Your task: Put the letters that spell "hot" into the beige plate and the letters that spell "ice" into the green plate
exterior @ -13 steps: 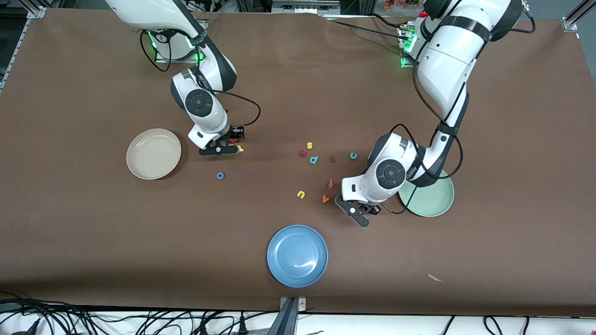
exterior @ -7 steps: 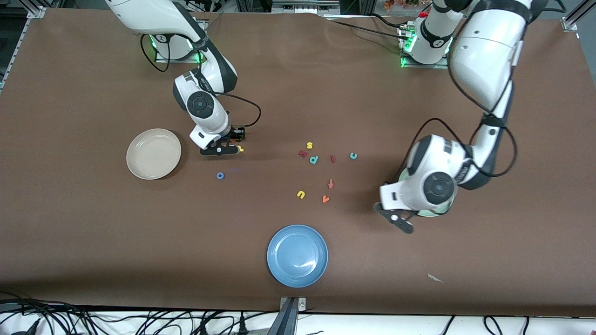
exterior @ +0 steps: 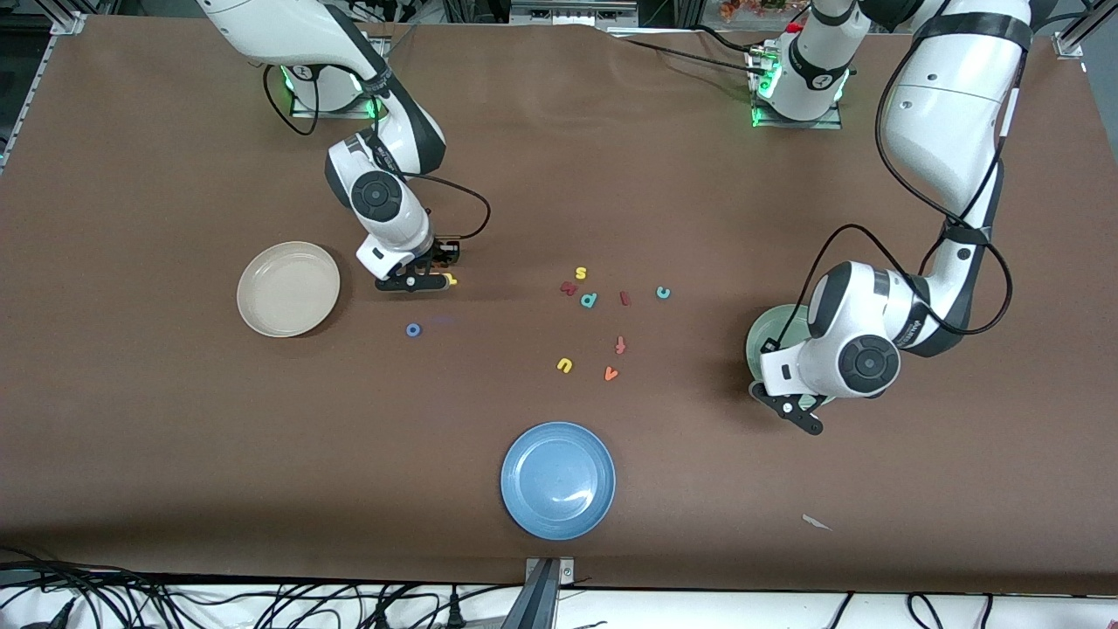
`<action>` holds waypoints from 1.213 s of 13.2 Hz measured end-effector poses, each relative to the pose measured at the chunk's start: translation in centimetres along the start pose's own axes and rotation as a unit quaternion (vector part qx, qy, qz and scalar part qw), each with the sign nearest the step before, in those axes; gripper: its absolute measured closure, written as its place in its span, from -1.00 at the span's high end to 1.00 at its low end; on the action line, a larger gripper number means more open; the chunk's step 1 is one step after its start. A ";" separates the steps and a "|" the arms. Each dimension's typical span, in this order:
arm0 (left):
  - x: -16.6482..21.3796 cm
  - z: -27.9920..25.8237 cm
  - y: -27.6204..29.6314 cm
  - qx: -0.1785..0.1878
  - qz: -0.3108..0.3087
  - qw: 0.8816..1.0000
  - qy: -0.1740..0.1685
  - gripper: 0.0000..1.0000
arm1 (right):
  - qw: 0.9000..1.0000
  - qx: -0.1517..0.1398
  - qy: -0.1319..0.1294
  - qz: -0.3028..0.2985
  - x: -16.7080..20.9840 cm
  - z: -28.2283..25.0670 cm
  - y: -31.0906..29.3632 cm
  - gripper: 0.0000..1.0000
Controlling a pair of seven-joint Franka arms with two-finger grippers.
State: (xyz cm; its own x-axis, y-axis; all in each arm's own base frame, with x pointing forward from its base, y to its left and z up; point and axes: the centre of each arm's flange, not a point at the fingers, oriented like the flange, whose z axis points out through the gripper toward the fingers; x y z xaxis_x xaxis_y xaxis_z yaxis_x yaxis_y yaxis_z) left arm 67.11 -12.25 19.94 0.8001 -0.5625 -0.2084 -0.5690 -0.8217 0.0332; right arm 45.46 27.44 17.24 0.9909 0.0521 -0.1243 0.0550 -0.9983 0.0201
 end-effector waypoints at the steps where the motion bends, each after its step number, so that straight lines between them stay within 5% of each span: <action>1: -0.1 0.6 0.1 0.002 0.002 1.000 0.005 -0.42 | 1.000 0.000 0.000 0.000 0.0 0.0 0.0 0.01; 8: -0.6 -5.1 3.6 -0.015 0.007 1.000 0.003 0.98 | 1.000 0.001 0.001 0.001 0.0 -0.1 -0.1 -0.15; 11: -0.9 -9.3 8.3 -0.023 -0.012 1.000 0.000 1.00 | 1.000 0.001 0.002 0.001 0.0 -0.1 -0.2 -0.28; 16: 0.1 -7.4 19.5 -0.033 -0.054 0.998 -0.029 1.00 | 1.000 0.001 0.002 0.006 0.0 -0.2 -0.2 -0.36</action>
State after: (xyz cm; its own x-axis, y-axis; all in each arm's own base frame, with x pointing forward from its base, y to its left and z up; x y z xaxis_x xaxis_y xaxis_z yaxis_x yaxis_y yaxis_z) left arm 57.53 -29.06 27.79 0.8428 -0.4652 -0.2708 -0.4645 -0.8827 0.0708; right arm 45.43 27.67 17.41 0.9919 0.0398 -0.1206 0.0425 -0.9989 0.0194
